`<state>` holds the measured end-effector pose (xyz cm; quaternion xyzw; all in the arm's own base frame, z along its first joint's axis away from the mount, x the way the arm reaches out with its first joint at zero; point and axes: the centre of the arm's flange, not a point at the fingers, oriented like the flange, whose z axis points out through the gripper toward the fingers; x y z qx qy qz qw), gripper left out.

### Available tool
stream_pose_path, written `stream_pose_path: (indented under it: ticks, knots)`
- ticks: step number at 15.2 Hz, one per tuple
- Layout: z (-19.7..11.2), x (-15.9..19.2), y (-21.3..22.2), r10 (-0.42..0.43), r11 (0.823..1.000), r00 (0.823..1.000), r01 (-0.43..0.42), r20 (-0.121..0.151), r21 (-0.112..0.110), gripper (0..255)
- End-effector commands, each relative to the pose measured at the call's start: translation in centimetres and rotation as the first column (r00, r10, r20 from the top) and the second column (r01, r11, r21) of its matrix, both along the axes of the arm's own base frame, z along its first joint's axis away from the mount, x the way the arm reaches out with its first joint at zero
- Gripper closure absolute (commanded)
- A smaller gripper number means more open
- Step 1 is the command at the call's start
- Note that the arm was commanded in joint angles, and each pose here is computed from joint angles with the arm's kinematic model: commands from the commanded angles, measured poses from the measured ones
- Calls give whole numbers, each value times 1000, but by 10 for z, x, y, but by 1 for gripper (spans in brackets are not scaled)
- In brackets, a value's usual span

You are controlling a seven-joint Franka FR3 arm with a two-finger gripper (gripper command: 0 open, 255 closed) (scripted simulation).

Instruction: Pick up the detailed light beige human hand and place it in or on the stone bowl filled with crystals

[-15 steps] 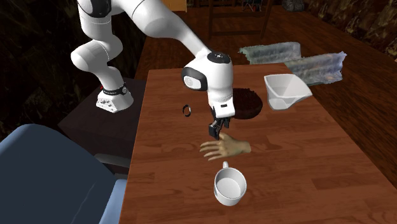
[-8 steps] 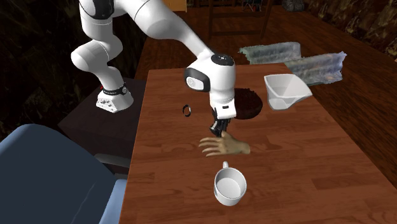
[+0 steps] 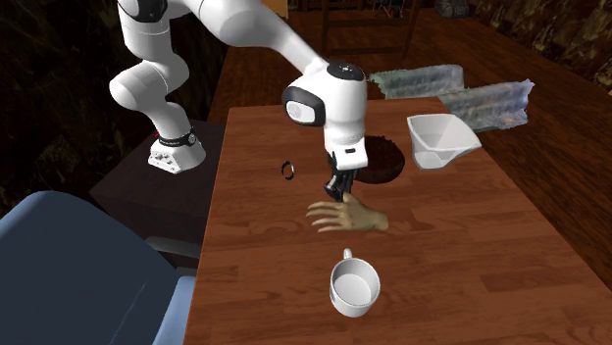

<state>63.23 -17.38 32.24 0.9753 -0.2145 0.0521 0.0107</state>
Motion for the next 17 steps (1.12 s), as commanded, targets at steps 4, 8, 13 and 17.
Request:
stream_pose_path:
  ticks: [4,8,13,17]
  knots:
    - [27,0,0,0,1000,1000,0,0,0,255]
    - [48,0,0,0,1000,1000,0,0,0,255]
    - [75,0,0,0,1000,1000,0,0,0,255]
    - [96,0,0,0,1000,1000,0,0,0,255]
